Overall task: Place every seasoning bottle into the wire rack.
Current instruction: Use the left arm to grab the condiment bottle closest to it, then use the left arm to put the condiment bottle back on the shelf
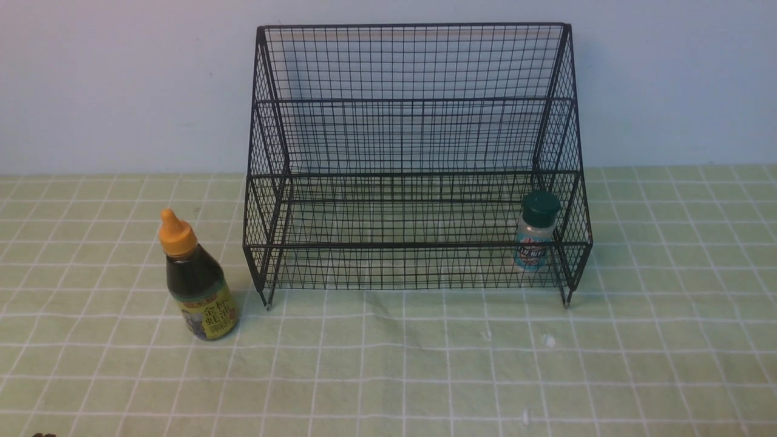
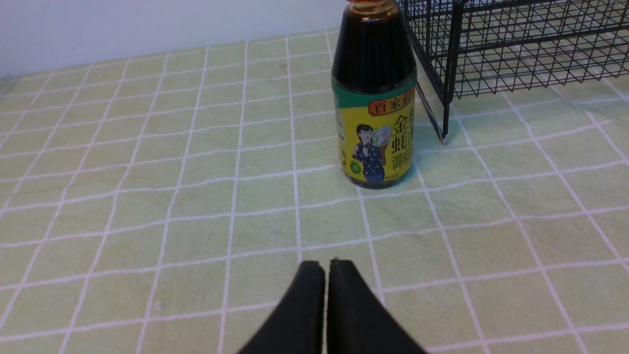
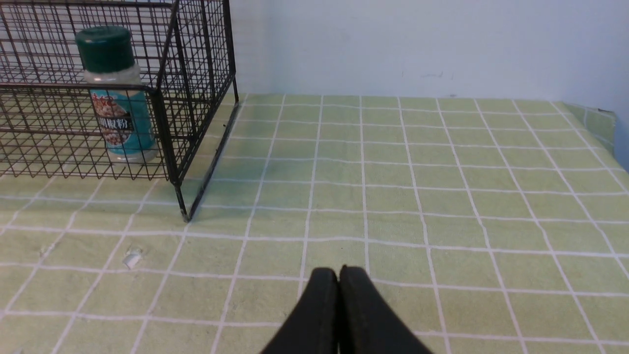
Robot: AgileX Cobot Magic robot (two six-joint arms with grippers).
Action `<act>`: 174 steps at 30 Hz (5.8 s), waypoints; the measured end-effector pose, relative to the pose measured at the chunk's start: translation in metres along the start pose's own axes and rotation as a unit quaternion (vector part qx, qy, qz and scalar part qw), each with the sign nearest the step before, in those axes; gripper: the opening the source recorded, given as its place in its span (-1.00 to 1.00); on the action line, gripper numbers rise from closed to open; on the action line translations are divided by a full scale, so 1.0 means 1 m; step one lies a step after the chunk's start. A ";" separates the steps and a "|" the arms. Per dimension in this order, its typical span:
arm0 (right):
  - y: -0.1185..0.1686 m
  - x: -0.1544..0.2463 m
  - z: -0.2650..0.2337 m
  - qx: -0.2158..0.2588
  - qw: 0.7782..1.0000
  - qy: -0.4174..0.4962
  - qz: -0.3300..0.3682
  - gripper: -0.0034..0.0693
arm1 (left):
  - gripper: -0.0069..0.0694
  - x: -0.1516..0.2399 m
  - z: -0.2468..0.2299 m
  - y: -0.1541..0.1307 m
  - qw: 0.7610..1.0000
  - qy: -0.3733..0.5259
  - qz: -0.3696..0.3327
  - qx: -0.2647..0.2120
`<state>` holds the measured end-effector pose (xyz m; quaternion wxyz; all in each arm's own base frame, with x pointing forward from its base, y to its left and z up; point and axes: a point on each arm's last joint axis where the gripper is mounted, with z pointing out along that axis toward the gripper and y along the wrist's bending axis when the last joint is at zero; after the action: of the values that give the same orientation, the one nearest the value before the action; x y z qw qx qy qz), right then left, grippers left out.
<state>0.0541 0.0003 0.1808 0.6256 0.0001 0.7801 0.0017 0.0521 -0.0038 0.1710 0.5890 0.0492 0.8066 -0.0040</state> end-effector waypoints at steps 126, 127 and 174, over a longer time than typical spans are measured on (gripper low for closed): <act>0.000 0.000 0.000 0.000 1.000 -0.001 0.001 -0.94 | -0.09 -0.360 0.190 -0.005 0.984 0.151 0.002 0.094; 0.000 0.000 0.000 0.000 1.000 -0.001 0.001 -0.94 | -0.09 -0.362 0.191 -0.009 0.984 0.148 0.003 0.098; 0.000 0.000 0.000 0.000 1.000 -0.001 0.001 -0.94 | 0.12 -0.241 0.340 -0.085 0.929 0.329 0.029 0.164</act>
<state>0.0542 0.0003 0.1808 0.6267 0.0008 0.7793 0.0023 0.4408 -0.1288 0.2915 0.2737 0.1669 0.9417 -0.1025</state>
